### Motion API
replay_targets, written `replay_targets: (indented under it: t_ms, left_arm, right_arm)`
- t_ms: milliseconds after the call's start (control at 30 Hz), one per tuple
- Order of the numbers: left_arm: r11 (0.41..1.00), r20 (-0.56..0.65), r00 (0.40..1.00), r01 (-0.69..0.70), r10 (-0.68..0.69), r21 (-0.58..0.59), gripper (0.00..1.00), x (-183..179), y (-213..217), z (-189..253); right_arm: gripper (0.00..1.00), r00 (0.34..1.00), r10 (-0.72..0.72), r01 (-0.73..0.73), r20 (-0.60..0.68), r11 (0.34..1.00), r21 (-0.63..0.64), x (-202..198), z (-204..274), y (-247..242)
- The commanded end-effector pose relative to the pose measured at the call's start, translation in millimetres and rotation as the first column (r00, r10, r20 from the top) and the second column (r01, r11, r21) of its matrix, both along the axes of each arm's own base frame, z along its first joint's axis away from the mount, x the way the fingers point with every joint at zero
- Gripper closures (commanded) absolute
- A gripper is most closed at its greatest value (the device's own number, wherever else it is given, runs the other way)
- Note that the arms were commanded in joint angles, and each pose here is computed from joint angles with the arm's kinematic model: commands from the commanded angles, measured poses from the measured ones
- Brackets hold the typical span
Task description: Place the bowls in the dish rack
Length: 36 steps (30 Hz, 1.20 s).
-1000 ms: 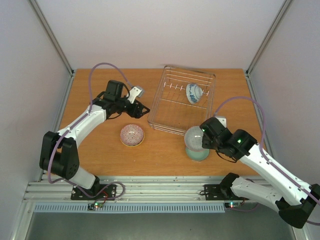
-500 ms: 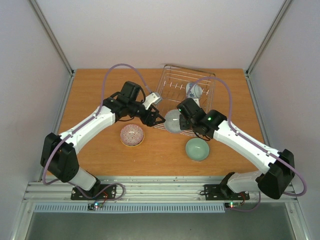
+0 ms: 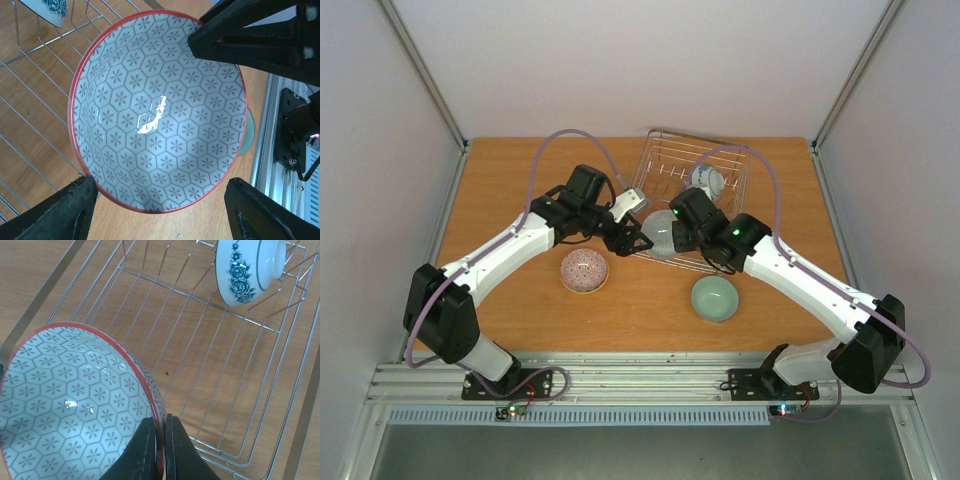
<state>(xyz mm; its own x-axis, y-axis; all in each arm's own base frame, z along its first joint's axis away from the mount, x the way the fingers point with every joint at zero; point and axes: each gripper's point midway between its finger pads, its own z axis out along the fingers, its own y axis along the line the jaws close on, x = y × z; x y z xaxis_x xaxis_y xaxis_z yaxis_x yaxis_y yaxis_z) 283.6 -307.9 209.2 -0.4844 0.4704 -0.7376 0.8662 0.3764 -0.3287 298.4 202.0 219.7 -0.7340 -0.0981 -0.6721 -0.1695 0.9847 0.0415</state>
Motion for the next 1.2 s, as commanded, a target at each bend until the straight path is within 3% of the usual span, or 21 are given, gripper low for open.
replay_targets:
  t_ms: [0, 367, 433, 567, 600, 700, 833, 967, 1167]
  left_arm:
    - [0.999, 0.022, 1.0, -0.016, 0.015, 0.041, 0.28, 10.9, -1.8, -11.9]
    - [0.998, 0.034, 0.999, -0.032, 0.03, 0.055, 0.29, 15.3, -0.7, -17.8]
    - [0.998, 0.034, 0.999, -0.029, 0.027, 0.057, 0.38, 15.4, -0.9, -19.5]
    - [0.997, 0.045, 0.998, -0.037, 0.034, 0.066, 0.93, 17.9, 0.1, -21.6]
    - [0.997, 0.05, 0.998, -0.043, 0.04, 0.07, 0.99, 19.3, 0.6, -21.7]
    - [0.997, 0.056, 0.998, -0.043, 0.039, 0.071, 0.99, 18.8, 1.3, -22.2]
    - [0.999, 0.08, 0.996, -0.037, 0.033, 0.039, 1.0, 18.8, 3.8, -16.7]
    - [0.998, 0.034, 0.999, -0.001, 0.004, -0.069, 0.99, 19.2, 11.3, -1.2]
    - [0.983, -0.044, 0.999, 0.021, -0.03, -0.184, 0.99, 19.7, 21.1, 6.8]
  right_arm:
    - [0.99, 0.992, 0.048, -0.059, 0.118, 0.994, 0.095, 2.3, 47.8, 21.6]
    - [0.99, 0.99, 0.048, -0.061, 0.135, 0.994, 0.088, -7.5, 53.8, 17.8]
    - [0.99, 0.989, 0.055, -0.067, 0.137, 0.994, 0.088, -8.3, 54.5, 20.0]
    - [0.99, 0.989, 0.061, -0.073, 0.137, 0.994, 0.082, -8.2, 52.5, 22.8]
    - [0.99, 0.989, 0.063, -0.075, 0.136, 0.994, 0.081, -8.4, 51.8, 23.3]
    - [0.97, 0.988, 0.058, -0.07, 0.14, 0.994, 0.081, -8.8, 50.9, 21.5]
    - [0.64, 0.982, 0.053, -0.073, 0.183, 0.992, 0.103, -11.8, 56.6, 15.5]
    - [0.33, 0.973, 0.081, -0.115, 0.216, 0.982, 0.152, -18.2, 64.1, 15.2]
    - [0.12, 0.966, 0.192, -0.235, 0.171, 0.93, 0.283, -30.5, 65.2, 38.7]
